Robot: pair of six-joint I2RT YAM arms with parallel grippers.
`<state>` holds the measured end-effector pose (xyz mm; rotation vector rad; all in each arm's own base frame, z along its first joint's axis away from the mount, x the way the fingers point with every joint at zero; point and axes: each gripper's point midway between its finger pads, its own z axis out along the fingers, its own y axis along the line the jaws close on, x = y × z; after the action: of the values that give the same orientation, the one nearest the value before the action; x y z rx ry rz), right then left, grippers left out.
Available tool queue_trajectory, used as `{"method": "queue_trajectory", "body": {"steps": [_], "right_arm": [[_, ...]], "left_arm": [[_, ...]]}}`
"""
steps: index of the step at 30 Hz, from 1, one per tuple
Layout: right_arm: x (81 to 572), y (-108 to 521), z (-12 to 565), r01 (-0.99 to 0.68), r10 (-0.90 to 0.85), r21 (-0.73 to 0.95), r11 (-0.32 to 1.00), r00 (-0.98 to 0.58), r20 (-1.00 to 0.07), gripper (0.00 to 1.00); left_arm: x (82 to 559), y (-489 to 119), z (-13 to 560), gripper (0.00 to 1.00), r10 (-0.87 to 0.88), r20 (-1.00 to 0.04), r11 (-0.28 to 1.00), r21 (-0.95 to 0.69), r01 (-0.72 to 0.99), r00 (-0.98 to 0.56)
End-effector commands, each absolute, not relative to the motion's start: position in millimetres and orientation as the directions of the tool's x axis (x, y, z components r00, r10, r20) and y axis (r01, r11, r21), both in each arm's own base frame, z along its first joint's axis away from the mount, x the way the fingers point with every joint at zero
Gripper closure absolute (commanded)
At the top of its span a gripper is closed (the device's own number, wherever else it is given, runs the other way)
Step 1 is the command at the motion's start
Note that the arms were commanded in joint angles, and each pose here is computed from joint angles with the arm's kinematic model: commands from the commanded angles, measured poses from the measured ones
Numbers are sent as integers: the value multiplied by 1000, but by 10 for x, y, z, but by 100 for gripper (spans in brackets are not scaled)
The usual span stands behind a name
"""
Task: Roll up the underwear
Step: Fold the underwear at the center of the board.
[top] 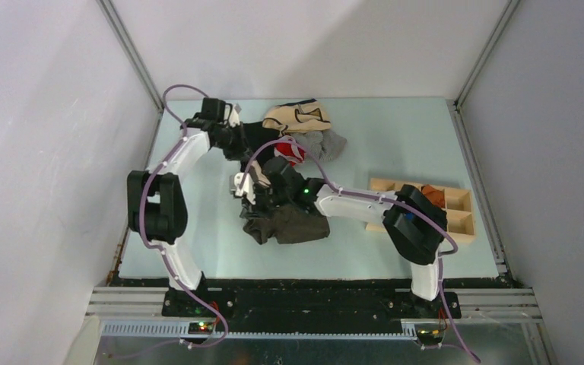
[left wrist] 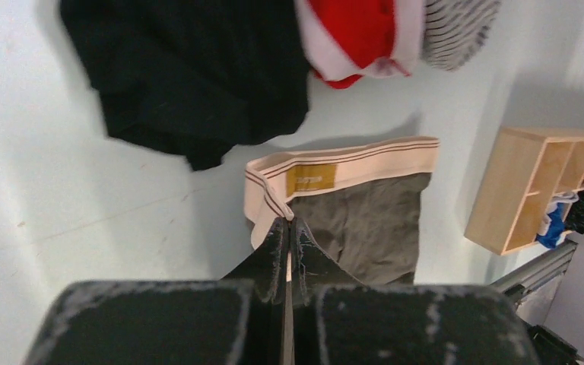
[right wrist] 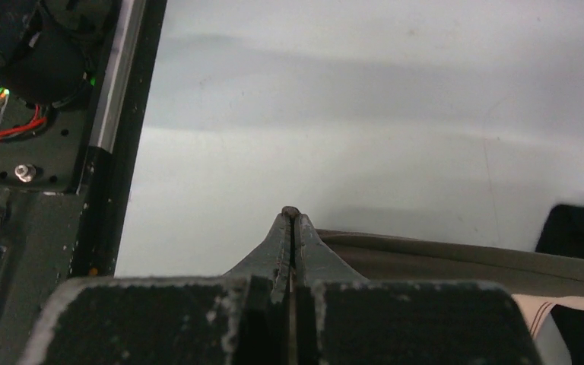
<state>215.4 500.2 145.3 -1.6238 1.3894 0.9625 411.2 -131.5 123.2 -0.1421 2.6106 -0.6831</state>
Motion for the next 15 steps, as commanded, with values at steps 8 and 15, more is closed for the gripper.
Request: {"method": "queue_trajectory", "body": {"steps": [8, 15], "right_arm": [[2441, 4433, 1700, -998, -344, -31, 59, 9, -939, 100], [2387, 4120, 1644, -997, -362, 4, 83, -34, -932, 100]], "left_arm": [[4366, -2000, 1561, 100, -183, -456, 830, -546, 111, -871], [4424, -2280, 1624, 100, -186, -455, 811, -572, 126, -871]]}}
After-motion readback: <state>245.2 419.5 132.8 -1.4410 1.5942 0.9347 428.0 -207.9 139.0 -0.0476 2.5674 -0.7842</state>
